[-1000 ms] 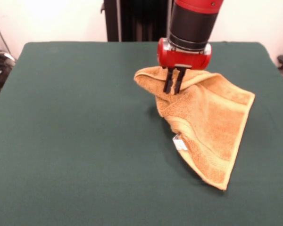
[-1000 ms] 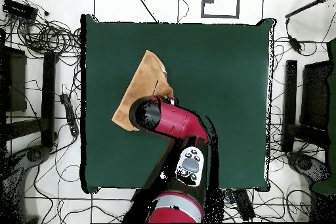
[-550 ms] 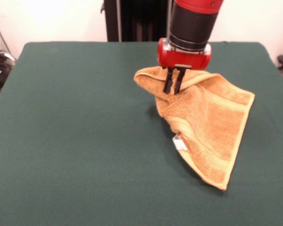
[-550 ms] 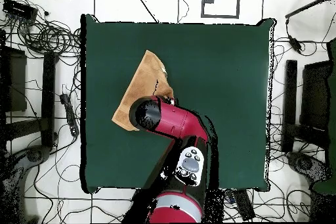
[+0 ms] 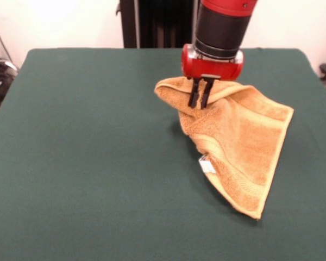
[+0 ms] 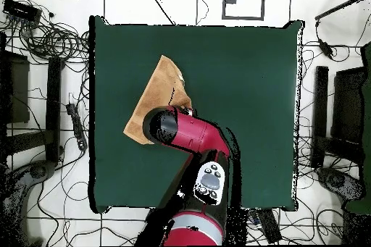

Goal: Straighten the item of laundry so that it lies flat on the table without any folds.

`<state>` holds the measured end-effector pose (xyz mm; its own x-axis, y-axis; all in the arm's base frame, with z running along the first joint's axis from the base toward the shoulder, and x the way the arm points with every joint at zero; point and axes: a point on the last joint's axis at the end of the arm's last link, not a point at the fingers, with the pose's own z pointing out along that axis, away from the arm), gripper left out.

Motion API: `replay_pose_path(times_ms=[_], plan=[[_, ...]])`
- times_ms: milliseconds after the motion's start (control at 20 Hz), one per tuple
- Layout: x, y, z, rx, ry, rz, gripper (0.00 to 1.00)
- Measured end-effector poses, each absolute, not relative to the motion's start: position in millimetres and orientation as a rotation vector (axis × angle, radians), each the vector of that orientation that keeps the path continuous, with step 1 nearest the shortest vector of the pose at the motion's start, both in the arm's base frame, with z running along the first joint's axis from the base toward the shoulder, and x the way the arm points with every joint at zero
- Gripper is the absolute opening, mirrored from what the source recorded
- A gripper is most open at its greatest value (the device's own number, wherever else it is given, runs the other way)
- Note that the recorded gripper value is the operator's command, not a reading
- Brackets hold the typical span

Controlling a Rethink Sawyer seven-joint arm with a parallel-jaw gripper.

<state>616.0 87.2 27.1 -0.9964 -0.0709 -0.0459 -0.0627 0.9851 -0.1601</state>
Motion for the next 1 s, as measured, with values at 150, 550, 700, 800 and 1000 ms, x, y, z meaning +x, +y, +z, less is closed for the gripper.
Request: replay_pose_path(times_ms=[150,550,700,800,1000], plan=[[616,88,29,-0.102,3.095,-0.236,0.00],[622,93,45,-0.099,3.131,-0.199,0.00],[625,94,50,-0.100,3.136,-0.191,0.00],[626,95,54,-0.099,3.137,-0.185,0.00],[629,95,60,-0.097,3.132,-0.181,0.00]])
